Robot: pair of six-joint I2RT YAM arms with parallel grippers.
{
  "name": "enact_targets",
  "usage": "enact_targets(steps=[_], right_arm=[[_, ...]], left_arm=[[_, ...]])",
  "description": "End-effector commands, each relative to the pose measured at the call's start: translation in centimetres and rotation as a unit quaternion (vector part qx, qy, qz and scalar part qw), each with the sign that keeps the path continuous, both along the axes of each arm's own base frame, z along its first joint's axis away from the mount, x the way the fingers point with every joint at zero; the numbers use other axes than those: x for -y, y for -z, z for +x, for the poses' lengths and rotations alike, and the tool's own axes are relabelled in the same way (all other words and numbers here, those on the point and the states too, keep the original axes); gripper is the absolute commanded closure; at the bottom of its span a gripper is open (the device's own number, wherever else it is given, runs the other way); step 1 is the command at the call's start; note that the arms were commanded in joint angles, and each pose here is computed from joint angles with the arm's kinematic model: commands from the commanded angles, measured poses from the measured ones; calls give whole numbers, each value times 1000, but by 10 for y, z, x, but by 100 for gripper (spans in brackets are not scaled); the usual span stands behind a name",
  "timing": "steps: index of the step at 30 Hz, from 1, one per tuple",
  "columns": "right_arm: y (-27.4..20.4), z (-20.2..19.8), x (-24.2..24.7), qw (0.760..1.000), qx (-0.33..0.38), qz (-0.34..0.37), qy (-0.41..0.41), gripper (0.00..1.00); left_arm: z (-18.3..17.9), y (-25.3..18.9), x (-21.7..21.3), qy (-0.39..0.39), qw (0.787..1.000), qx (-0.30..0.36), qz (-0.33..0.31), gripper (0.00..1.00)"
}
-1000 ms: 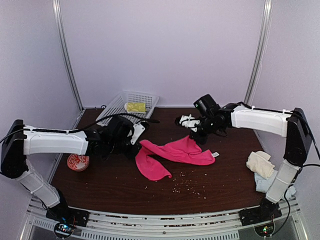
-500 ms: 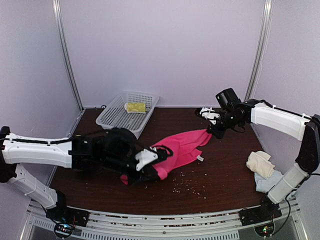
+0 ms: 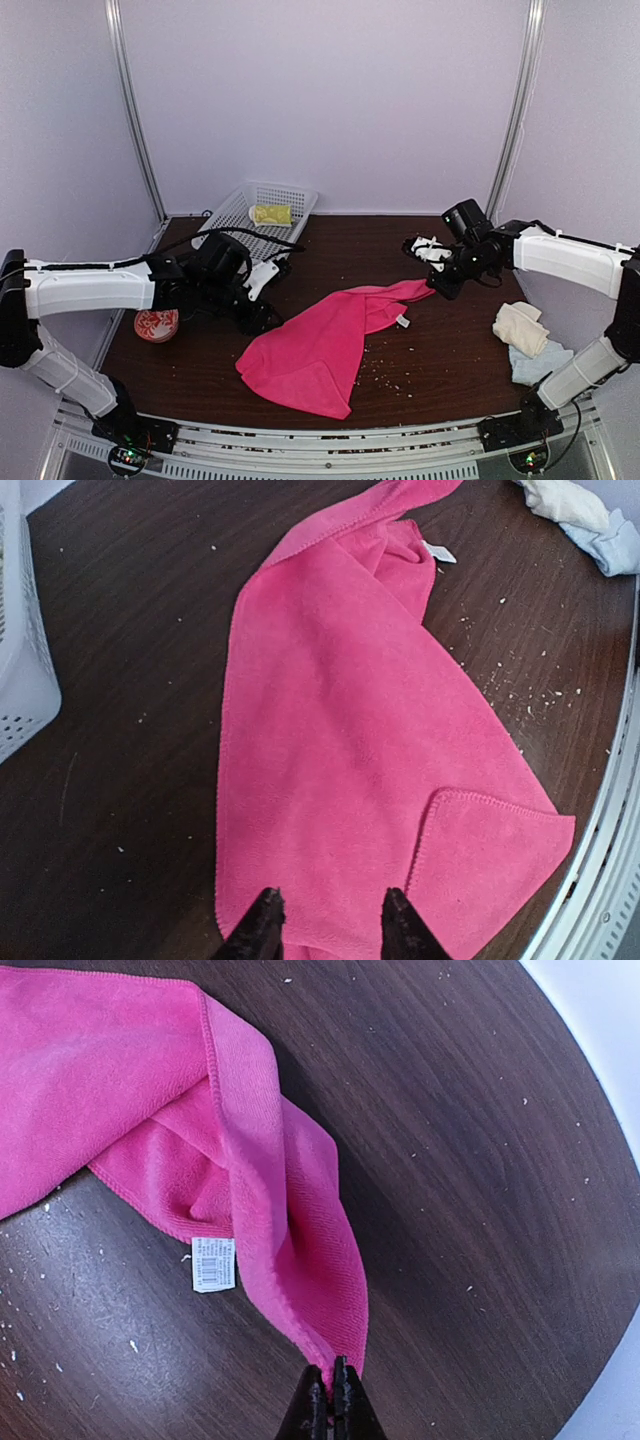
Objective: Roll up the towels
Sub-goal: Adjust the towel at the center of the board.
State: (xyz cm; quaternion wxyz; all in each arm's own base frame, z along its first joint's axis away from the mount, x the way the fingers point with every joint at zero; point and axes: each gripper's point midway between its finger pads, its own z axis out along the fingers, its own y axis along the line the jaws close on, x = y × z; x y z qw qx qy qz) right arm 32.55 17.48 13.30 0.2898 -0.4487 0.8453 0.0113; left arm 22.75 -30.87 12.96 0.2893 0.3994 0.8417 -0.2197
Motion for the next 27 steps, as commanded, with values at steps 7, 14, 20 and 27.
enact_targets(steps=[7, 14, 20, 27], right_arm=[[28, 7, -13, 999, -16, 32, 5, 100], [33, 4, -12, 999, -20, 30, 3, 100], [31, 4, -12, 999, -17, 33, 3, 100], [33, 3, -13, 999, -20, 34, 1, 100]], left_arm=[[-37, 31, 60, 142, 982, -102, -66, 66], [-60, 56, 103, 223, 974, -38, -2, 57], [-47, 86, 92, 221, 971, 5, 91, 59], [-49, 82, 92, 259, 960, 44, 99, 60]])
